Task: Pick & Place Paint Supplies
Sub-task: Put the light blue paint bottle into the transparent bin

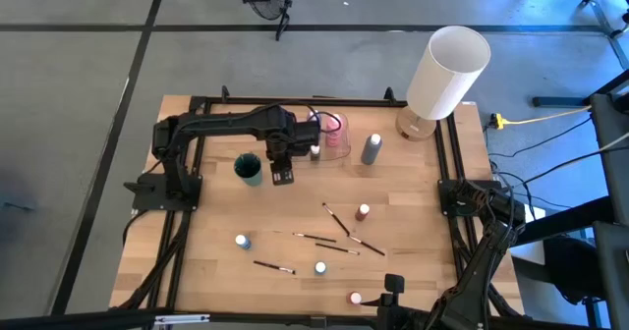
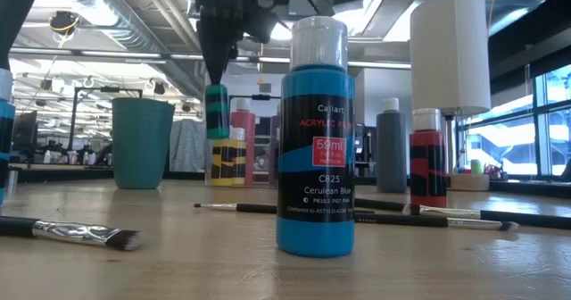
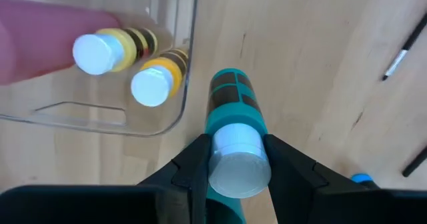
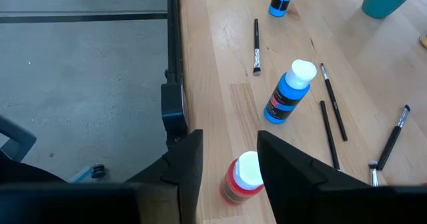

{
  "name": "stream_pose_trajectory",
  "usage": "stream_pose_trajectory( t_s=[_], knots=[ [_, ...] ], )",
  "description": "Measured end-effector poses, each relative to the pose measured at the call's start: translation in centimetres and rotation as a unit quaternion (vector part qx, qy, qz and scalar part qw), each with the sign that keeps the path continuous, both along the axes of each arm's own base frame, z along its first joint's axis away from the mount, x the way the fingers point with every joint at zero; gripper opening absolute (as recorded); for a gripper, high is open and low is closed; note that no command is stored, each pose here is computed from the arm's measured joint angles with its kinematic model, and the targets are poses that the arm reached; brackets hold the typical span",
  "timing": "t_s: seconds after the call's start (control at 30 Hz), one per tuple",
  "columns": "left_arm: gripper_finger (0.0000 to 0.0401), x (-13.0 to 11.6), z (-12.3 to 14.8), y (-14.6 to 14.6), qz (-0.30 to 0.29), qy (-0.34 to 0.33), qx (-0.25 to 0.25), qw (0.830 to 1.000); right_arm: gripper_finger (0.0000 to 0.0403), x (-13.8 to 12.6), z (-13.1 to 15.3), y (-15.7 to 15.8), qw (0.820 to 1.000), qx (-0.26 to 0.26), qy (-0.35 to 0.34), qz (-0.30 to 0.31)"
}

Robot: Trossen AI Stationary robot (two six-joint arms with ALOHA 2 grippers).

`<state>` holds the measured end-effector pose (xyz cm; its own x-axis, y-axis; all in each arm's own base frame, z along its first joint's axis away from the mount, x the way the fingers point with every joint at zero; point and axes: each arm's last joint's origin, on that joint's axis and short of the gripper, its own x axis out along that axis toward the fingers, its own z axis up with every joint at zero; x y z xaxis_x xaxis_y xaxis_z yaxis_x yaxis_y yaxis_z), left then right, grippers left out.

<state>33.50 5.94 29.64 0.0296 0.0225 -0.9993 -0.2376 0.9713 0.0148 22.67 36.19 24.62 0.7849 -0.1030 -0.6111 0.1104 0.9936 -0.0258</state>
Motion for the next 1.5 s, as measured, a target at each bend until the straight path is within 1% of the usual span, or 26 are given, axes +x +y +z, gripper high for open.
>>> stream_pose_trajectory(
  t_s=[0.2,0.33,0.47,0.57,0.7,0.77,0.9,1.2,1.5],
  knots=[
    [0.0116,0.2,2.0,-0.1,-0.003,-0.025,0.033,0.999,0.0144,0.0,0.0,0.0,1.000,-0.002,0.001,0.000],
    [0.0116,0.3,2.7,0.5,-0.005,-0.038,0.039,0.998,0.0144,0.1,0.0,-0.1,1.000,-0.003,0.001,0.000],
    [0.0116,0.1,2.8,1.3,0.006,-0.040,0.040,0.998,0.0144,0.2,0.0,-0.2,1.000,-0.011,0.003,0.003],
    [0.0116,0.5,2.2,2.0,0.009,-0.033,0.039,0.999,0.0144,0.3,0.0,-0.3,1.000,-0.015,0.003,0.004],
    [0.0116,1.1,1.3,2.5,-0.004,-0.027,0.039,0.999,0.0144,0.5,0.0,-0.4,1.000,-0.016,0.003,0.003],
    [0.0116,1.5,1.1,2.7,-0.013,-0.037,0.042,0.998,0.0144,0.5,0.0,-0.4,1.000,-0.016,0.003,0.003],
    [0.0116,1.8,1.1,3.0,-0.019,-0.057,0.039,0.997,0.0144,0.5,0.0,-0.4,1.000,-0.016,0.003,0.004],
    [0.0116,1.7,1.1,3.4,-0.016,-0.052,0.051,0.997,0.0144,0.5,0.0,-0.4,1.000,-0.021,0.004,0.007],
    [0.0116,1.9,3.4,3.6,-0.011,-0.092,0.063,0.994,0.0144,0.5,0.0,-0.4,1.000,-0.020,0.004,0.006]
  ],
)
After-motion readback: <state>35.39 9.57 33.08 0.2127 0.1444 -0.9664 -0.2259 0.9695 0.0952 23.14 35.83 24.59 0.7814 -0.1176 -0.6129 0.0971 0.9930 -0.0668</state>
